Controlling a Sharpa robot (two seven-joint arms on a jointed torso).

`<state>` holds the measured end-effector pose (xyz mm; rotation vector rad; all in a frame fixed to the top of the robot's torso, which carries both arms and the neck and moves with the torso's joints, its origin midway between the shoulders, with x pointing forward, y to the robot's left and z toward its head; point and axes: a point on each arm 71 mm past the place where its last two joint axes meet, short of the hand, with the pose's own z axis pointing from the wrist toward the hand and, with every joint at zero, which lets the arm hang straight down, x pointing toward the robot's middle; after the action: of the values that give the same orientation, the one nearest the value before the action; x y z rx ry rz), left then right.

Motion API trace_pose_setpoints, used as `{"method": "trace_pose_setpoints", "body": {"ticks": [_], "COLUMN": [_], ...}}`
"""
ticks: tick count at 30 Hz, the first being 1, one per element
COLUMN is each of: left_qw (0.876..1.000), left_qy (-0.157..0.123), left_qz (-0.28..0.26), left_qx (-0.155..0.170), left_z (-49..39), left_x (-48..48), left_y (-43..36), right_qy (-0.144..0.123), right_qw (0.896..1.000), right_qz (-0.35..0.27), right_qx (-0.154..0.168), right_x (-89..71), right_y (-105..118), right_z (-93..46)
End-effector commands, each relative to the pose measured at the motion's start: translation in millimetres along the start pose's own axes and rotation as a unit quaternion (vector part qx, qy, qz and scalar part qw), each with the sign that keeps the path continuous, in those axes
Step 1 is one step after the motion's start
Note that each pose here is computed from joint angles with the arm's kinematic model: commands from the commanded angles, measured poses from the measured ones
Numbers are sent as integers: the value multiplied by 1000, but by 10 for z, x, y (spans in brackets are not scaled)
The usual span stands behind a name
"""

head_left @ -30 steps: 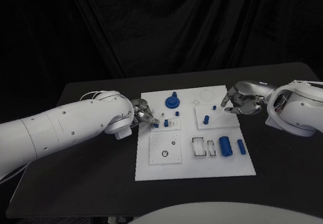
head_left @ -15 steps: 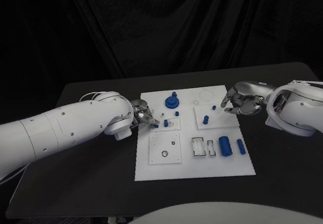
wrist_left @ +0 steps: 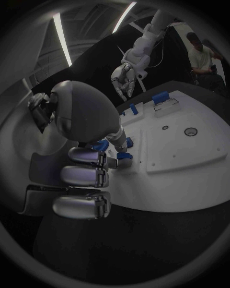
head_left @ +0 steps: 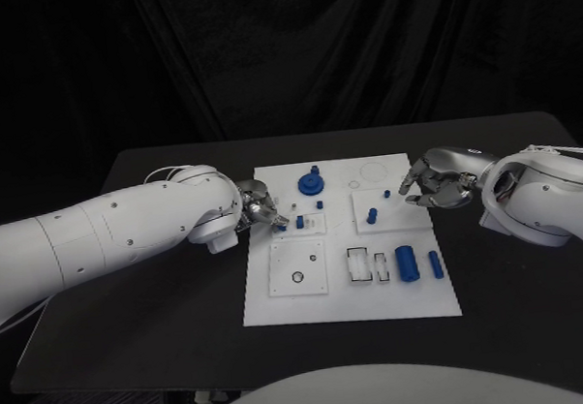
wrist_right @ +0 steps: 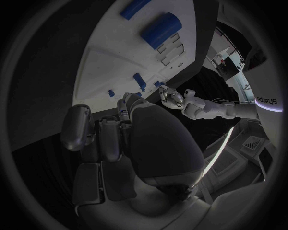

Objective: Assemble the parts on the task board

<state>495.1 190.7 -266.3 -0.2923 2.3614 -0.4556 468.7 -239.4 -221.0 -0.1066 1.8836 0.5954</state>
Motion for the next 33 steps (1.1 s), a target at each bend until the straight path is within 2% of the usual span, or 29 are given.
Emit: {"method": "trace_pose_setpoints", "body": {"ticks": [1, 19, 33], "left_qw": [999, 1000, 1000], "left_qy": [38, 24, -22], "left_qz": [12, 4, -20], "left_qx": [-21, -15, 12], "left_z": [42, 44, -26], "left_x": [159, 133, 92], "left_y": [78, 95, 101], "right_qy": [7, 11, 13], "right_qw": [1000, 1000, 1000], "right_qz": [0, -1, -1], "right_qx": [10, 13, 16], "right_x": [20, 26, 29], "right_y": [-13, -20, -42], "right_z": [-1, 3, -6]}}
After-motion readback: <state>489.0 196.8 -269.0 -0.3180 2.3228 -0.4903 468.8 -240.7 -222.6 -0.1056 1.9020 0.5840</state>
